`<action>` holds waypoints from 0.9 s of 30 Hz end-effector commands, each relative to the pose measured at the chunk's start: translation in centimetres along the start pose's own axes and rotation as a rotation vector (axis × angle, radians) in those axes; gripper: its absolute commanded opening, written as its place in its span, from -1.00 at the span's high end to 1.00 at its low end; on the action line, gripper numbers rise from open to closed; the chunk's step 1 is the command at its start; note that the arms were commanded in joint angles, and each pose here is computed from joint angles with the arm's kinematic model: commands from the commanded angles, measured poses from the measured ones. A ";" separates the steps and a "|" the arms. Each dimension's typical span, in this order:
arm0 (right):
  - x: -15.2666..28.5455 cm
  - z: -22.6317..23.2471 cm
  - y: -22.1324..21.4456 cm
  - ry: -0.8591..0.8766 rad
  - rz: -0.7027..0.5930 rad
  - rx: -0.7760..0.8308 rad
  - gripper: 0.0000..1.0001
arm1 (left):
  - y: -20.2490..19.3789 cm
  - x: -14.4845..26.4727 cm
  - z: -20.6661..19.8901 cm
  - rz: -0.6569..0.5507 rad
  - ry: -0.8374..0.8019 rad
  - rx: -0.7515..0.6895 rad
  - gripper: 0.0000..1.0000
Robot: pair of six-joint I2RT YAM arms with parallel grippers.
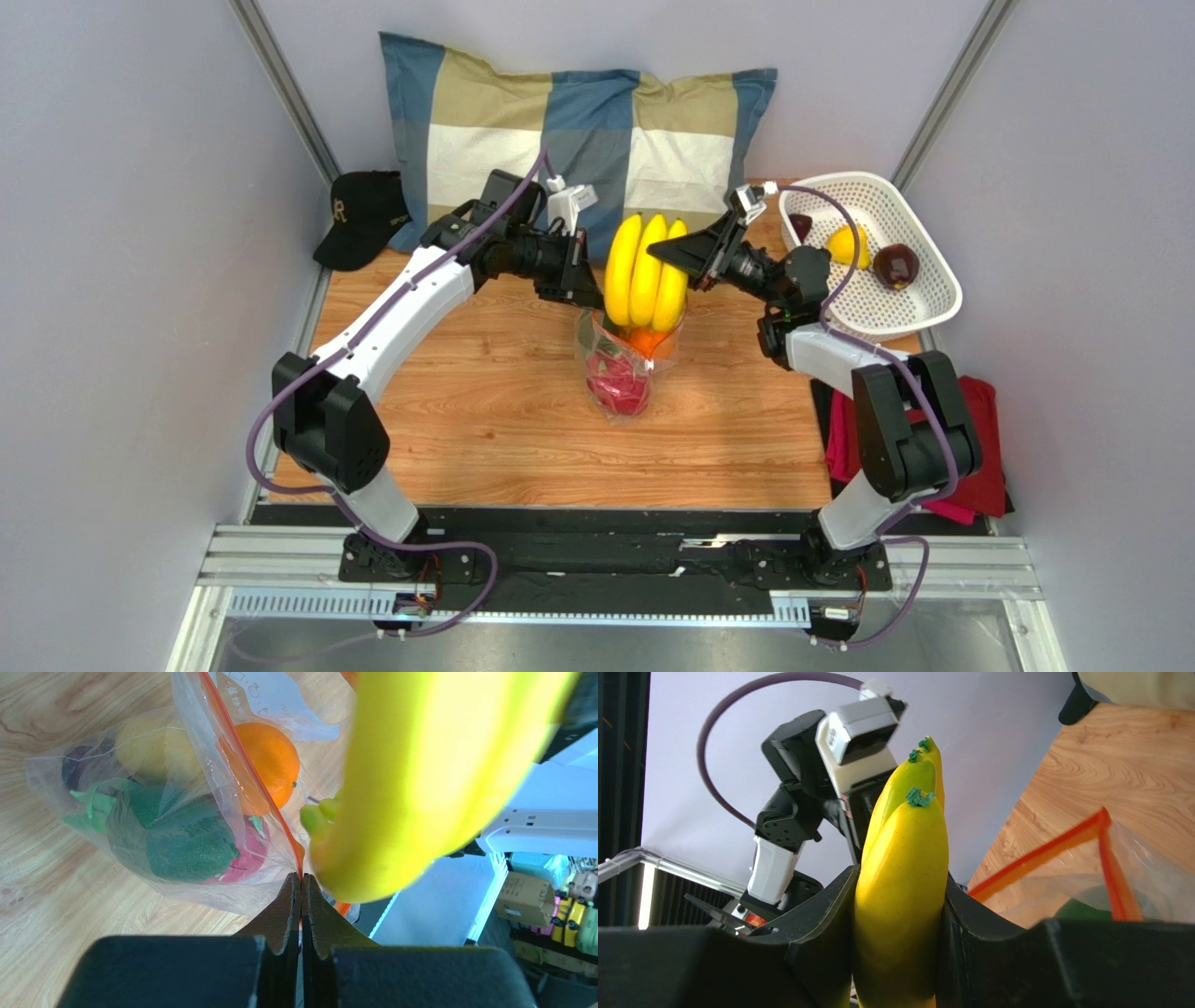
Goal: Place the food in the zip-top bag and seal the zipper
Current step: Place the fake fruit in the zipper food storage bag.
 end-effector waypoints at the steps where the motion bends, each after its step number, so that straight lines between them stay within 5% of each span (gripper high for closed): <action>1: 0.3 -0.1 -0.9 0.049 -0.012 0.010 1.00 | 0.9 0.5 -0.7 -0.035 -0.037 -0.012 1.00; 12: 1.1 -4.3 -5.0 -0.070 0.082 -0.063 1.00 | 0.9 0.7 -0.5 -0.037 -0.035 -0.001 1.00; 18: 1.0 -5.1 -5.0 -0.054 0.073 0.059 1.00 | 0.6 0.6 -0.8 -0.023 -0.072 0.015 1.00; 27: 0.8 -6.5 -7.8 -0.044 0.254 -0.028 1.00 | 0.8 1.0 -0.8 -0.039 -0.060 0.003 1.00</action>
Point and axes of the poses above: each gripper's point midway between its finger pads, its own x axis back along the fingers, its own z axis along the line the jaws close on, y = z × x, the point moved 1 cm from there along x, back along the fingers, and after that the axes turned 4 degrees about x, right-handed, at the moved point
